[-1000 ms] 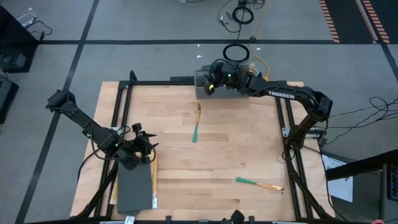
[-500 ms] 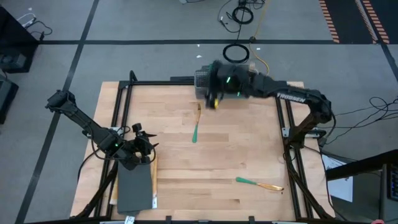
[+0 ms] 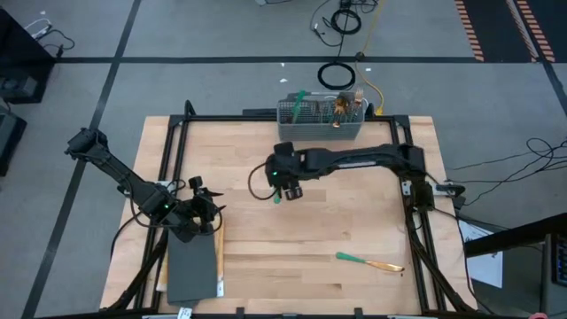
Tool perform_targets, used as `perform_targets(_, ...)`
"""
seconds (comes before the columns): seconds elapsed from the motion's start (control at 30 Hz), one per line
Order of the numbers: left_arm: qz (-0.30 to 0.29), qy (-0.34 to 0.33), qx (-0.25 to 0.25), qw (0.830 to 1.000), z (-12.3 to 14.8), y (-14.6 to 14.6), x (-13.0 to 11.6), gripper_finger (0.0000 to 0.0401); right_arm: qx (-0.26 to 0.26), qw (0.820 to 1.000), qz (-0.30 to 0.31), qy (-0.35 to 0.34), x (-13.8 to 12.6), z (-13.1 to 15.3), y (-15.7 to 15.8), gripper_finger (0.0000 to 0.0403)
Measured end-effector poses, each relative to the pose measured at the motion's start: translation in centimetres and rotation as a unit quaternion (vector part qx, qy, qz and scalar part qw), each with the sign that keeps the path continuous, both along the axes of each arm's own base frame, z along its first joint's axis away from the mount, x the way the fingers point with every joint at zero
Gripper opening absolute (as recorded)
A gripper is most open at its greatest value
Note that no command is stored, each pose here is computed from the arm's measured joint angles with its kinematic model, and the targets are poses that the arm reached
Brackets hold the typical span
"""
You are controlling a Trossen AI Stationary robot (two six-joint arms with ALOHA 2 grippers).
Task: Sort silverware
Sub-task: Put the green knife into the gray silverware holder
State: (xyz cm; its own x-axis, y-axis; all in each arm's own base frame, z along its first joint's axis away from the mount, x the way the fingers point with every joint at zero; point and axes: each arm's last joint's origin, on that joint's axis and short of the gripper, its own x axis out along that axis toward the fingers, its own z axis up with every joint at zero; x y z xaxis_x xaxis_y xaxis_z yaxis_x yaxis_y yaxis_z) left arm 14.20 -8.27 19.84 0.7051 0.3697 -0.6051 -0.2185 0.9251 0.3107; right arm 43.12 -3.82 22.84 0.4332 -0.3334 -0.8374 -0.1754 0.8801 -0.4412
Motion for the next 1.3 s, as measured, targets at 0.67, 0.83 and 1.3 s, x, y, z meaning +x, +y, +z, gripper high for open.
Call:
perform_targets(0.67, 0.002, -0.002, 0.003, 1.000, 0.0, 0.0, 0.0, 0.0190, 0.168, 0.980, -0.091, -0.062, 2.7, -4.1, 0.9, 0.0212)
perform_targets(0.83, 0.002, -0.002, 0.003, 1.000, 0.0, 0.0, 0.0, 0.0190, 0.173, 0.980, -0.094, -0.041, 3.3, -6.6, 1.5, 0.0212)
perform_targets(1.3, -0.002, 0.003, -0.002, 1.000, 0.0, 0.0, 0.0, 0.0190, 0.174, 0.945, -0.227, 0.160, -1.0, -7.7, 4.3, 0.0212)
